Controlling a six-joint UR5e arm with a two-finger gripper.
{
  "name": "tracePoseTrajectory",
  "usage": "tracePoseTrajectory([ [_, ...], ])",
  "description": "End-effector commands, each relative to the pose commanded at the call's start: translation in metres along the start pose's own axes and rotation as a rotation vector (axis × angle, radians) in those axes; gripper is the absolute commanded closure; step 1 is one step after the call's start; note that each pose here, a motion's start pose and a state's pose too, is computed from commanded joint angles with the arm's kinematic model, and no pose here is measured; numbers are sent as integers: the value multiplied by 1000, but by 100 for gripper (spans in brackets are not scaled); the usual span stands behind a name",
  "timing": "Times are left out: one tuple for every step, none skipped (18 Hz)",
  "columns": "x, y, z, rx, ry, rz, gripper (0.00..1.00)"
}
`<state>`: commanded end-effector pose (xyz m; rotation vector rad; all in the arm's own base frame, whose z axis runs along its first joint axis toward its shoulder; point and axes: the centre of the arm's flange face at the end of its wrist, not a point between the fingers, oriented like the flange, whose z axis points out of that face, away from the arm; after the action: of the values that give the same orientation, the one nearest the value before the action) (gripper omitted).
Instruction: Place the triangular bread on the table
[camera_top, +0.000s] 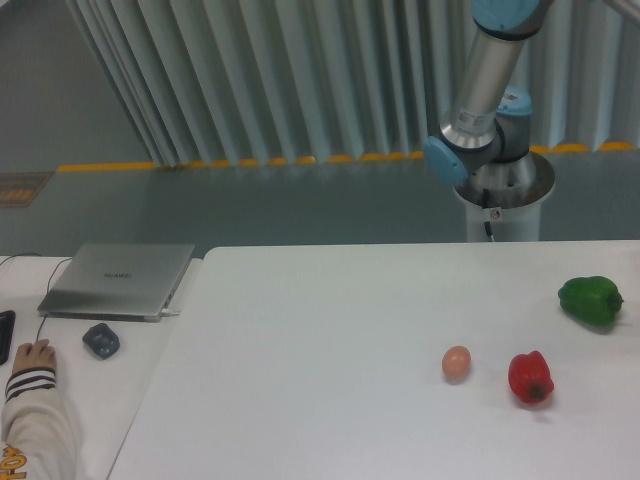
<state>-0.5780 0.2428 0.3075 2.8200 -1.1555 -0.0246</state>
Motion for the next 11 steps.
tracePoseTrajectory([
  [-1, 0, 1, 6, -2, 0, 0],
  [-1, 0, 4, 9, 2, -3, 0],
  [-2, 0, 6, 10, 4, -2, 0],
  [-2, 0, 9, 13, 8, -2, 0],
  [-2, 0, 9, 13, 8, -2, 0],
  [-2, -1, 10, 14, 11, -2, 0],
  [-2, -1, 15, 19, 17, -6, 0],
  [-3, -1, 17, 20, 20, -5, 0],
  [-4, 0, 20, 23, 23, -5, 0],
  [-4, 0, 22, 26, 25, -5, 0],
  [-4, 0, 24, 27, 28, -4, 0],
])
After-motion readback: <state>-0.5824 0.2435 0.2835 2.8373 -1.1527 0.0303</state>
